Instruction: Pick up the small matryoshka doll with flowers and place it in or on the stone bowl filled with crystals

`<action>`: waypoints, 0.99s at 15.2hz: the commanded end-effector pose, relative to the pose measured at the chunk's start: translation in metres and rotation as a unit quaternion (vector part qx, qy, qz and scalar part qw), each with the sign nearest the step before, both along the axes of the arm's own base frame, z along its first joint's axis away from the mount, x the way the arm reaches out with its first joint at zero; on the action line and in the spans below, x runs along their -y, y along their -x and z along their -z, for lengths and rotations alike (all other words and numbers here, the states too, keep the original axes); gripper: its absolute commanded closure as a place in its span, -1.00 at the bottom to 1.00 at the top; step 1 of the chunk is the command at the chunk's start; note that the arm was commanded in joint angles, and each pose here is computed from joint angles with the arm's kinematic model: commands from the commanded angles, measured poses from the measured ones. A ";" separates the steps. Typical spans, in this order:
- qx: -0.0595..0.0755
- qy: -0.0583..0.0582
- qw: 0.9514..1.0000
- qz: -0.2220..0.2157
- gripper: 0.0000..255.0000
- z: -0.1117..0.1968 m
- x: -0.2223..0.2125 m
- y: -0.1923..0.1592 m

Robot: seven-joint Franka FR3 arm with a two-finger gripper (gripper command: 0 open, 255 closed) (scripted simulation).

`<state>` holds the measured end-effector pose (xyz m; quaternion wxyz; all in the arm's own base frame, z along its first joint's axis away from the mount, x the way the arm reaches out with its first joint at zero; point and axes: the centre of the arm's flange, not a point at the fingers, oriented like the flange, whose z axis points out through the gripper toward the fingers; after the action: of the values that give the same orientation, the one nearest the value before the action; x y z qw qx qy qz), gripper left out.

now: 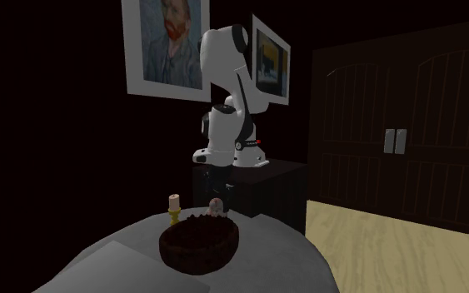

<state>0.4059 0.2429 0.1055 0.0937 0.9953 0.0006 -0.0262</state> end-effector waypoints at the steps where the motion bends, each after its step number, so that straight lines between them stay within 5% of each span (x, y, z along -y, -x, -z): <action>1: 0.000 0.000 1.000 0.000 -1.00 0.001 0.000 0.000; 5: 0.000 0.000 1.000 0.000 -1.00 0.000 0.000 0.000; 6: 0.000 0.000 1.000 0.000 1.00 0.000 0.000 0.000; 15: 0.000 0.000 1.000 0.000 1.00 0.001 0.000 0.000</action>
<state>0.4065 0.2430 0.1058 0.0933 0.9953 0.0005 -0.0253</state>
